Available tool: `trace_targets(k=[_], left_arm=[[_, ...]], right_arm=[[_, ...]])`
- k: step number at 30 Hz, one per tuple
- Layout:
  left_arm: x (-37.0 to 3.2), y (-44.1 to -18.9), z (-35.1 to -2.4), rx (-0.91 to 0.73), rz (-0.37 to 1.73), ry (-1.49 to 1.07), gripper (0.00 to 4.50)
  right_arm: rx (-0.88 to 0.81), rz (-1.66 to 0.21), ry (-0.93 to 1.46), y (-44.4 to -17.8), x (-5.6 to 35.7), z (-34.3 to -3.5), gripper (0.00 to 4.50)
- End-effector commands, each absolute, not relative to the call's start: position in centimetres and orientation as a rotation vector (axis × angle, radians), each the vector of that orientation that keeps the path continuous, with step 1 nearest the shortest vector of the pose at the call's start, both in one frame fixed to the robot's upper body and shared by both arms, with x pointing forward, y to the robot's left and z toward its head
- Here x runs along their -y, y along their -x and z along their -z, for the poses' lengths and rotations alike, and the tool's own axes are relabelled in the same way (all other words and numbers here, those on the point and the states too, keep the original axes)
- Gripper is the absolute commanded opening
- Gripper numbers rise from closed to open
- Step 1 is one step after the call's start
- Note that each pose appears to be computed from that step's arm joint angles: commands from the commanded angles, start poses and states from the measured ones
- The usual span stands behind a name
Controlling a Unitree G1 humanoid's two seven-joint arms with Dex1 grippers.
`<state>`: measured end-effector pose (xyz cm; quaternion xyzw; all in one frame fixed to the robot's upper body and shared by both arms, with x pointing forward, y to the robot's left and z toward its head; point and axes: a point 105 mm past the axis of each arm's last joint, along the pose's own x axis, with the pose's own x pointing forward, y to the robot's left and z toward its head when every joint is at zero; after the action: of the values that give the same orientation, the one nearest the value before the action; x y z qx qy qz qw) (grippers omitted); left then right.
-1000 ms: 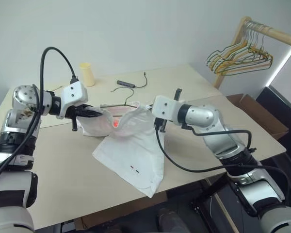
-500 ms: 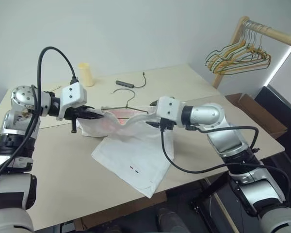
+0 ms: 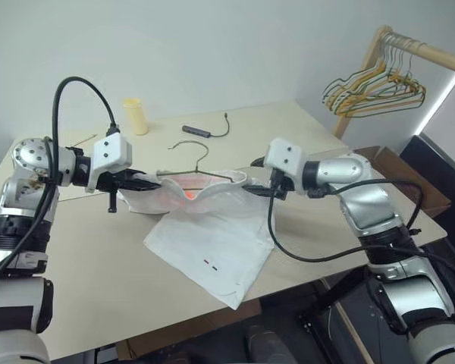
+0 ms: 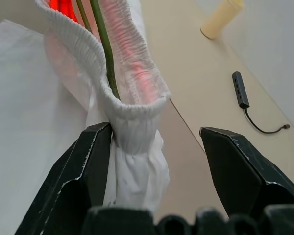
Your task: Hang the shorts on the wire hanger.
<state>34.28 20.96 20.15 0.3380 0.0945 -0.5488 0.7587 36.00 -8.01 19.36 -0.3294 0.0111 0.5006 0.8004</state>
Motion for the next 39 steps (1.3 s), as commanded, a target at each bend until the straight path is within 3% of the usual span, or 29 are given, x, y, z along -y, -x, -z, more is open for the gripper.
trace_targets(k=[1, 8, 19, 22, 30, 39], left_arm=[[-20.9, -34.0, -22.1, -0.132, 1.190, -0.749, 0.00], [-20.3, -33.5, -22.7, -0.105, 1.239, -0.734, 0.00], [-19.8, -33.3, -22.2, -0.114, 1.259, -0.731, 0.00], [-19.8, -33.4, -21.6, -0.140, 1.256, -0.754, 0.00], [-19.9, -33.4, -20.8, -0.169, 1.255, -0.768, 0.00], [-20.0, -35.2, -21.0, -0.126, 1.137, -0.761, 0.00]], right_arm=[[-0.019, -1.109, 0.654, -35.2, 8.2, -20.3, 3.37], [-0.107, -1.188, 0.601, -35.0, 7.2, -18.8, 3.37], [-0.069, -1.304, 0.526, -33.4, 4.8, -20.6, 3.37], [-0.103, -1.305, 0.546, -33.3, 4.8, -20.2, 2.78], [-0.130, -1.252, 0.620, -33.9, 5.1, -19.1, 0.13], [-0.125, -1.212, 0.661, -34.2, 5.6, -19.1, 0.10]])
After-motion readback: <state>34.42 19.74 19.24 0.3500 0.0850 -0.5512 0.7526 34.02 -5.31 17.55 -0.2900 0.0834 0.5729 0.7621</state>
